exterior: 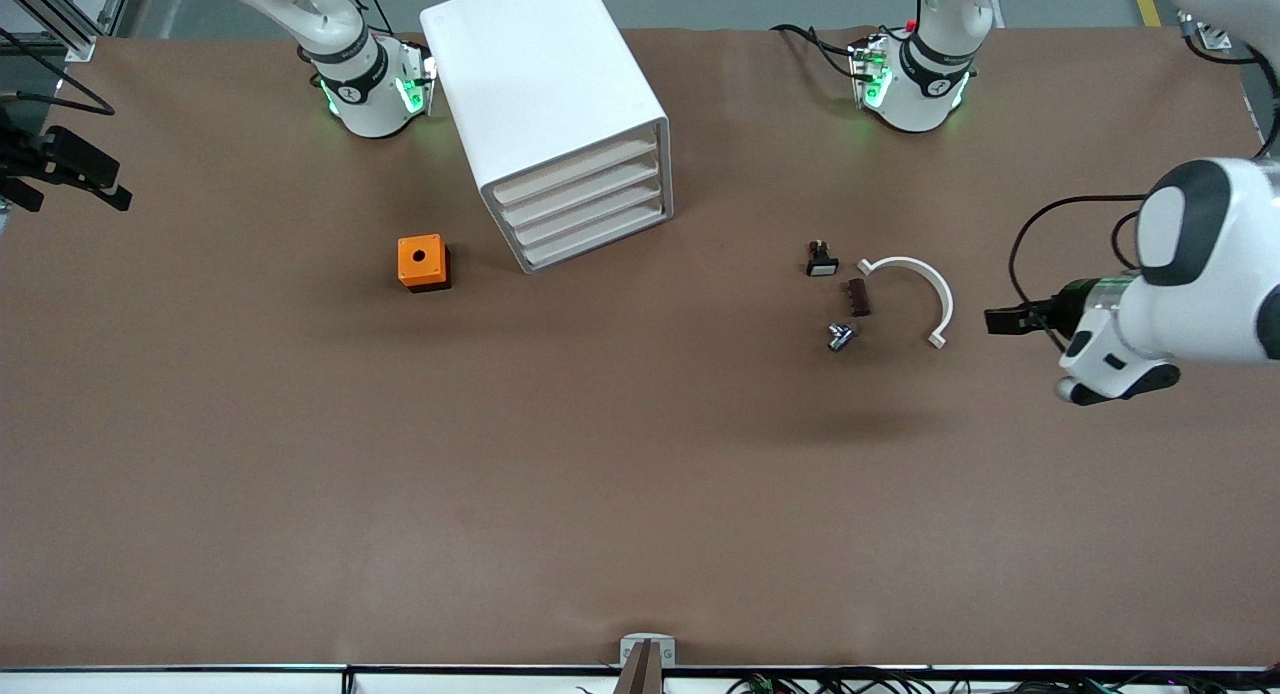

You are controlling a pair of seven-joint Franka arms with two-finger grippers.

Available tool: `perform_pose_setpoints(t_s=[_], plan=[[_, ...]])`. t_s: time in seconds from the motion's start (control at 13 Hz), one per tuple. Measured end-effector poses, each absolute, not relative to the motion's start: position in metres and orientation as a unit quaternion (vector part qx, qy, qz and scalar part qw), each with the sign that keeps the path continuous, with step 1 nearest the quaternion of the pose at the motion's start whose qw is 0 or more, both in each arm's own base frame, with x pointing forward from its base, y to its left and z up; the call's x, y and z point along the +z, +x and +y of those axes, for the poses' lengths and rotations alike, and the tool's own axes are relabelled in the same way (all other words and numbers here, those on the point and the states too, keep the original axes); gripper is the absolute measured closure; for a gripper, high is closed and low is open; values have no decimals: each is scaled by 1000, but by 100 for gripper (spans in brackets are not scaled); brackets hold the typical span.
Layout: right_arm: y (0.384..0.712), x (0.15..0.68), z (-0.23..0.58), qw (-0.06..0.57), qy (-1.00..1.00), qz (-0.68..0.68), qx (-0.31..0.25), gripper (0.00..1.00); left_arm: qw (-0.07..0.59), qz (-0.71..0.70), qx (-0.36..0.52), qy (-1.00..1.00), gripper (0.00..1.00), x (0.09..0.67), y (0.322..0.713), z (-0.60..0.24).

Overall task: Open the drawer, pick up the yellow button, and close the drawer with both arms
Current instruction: 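Move the left gripper toward the drawer handle of the white cabinet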

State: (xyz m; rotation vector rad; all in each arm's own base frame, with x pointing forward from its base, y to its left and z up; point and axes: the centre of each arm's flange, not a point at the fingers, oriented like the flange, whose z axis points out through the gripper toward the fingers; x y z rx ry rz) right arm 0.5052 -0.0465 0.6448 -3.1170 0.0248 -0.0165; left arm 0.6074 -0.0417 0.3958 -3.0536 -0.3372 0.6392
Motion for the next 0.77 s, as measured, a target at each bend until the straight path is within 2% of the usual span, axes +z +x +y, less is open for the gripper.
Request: perform_pose_setpoints(t_s=[0.46, 0.77], plan=[[505, 646, -47, 12, -1000, 8, -7, 0, 57, -175, 249, -951, 0, 330, 601, -125], [505, 650, -47, 11, -1000, 9, -11, 0, 87, -233, 251, -936, 0, 309, 602, -166]])
